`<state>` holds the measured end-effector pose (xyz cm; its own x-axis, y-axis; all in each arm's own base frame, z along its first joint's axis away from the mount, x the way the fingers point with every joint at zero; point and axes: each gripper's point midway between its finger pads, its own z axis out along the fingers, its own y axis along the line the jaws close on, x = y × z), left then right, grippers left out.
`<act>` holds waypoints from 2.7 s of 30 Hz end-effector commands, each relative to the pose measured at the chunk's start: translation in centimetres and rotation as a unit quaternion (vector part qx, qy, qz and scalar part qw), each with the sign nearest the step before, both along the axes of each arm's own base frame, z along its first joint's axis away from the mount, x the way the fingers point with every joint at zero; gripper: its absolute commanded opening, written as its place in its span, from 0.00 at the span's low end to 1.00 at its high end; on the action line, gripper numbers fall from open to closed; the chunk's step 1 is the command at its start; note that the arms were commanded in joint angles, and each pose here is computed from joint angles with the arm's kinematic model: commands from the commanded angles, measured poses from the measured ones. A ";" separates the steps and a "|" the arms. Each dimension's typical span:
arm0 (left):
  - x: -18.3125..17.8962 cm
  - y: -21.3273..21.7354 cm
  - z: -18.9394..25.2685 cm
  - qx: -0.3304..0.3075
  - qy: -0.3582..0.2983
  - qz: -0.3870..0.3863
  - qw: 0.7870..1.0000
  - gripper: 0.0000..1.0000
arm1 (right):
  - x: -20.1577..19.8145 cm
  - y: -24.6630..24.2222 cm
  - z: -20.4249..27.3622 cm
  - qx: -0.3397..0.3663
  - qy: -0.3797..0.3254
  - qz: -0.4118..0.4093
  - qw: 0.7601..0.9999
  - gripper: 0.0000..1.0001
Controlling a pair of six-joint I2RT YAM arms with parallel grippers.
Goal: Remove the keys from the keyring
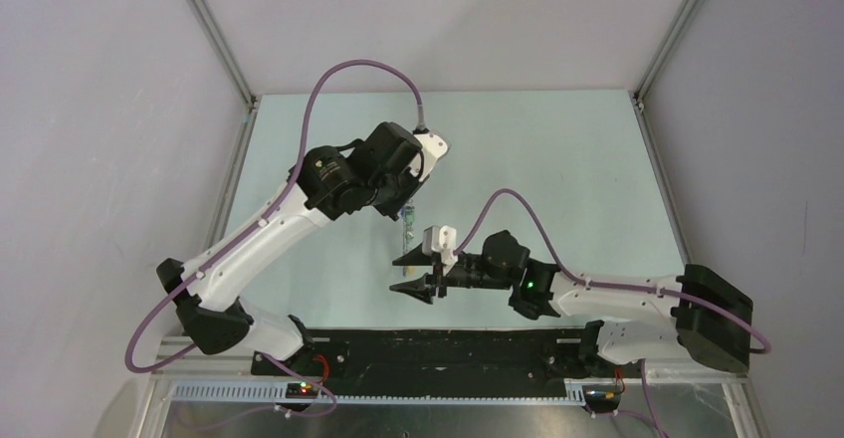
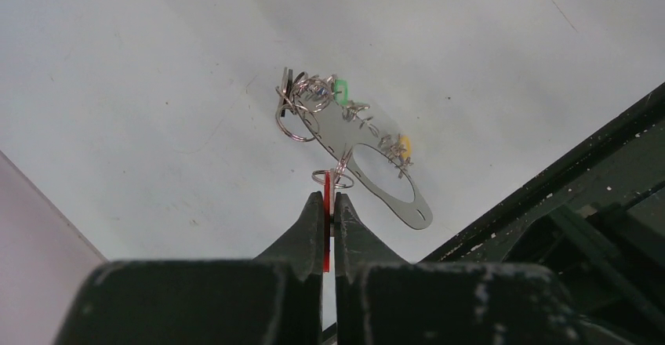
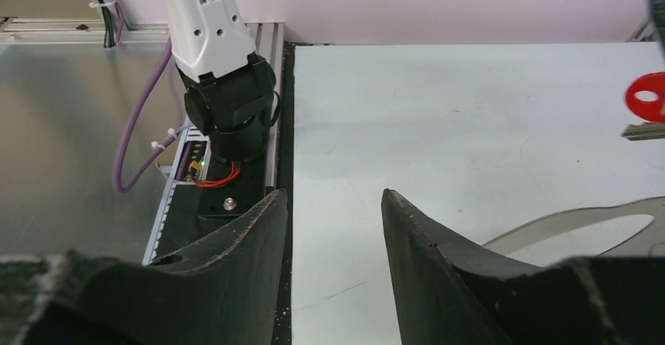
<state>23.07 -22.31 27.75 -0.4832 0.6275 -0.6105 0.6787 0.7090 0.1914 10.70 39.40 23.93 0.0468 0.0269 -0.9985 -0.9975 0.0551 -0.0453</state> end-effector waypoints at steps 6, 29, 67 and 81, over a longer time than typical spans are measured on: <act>-0.6 0.4 2.6 -0.046 -0.025 0.013 0.999 0.00 | 5.4 0.9 2.2 0.045 0.008 -0.158 0.986 0.56; -4.4 -1.4 2.4 -0.101 0.050 -0.074 0.991 0.00 | 8.6 -2.9 4.1 0.030 -0.111 -0.202 0.973 0.49; -5.3 -2.0 2.7 -0.154 0.106 -0.083 0.979 0.00 | 5.1 -4.1 3.5 0.046 -0.161 -0.135 0.977 0.00; -5.7 -2.7 0.7 -0.141 0.144 -0.096 0.975 0.00 | 4.3 -5.6 5.4 0.086 -0.184 -0.141 0.969 0.00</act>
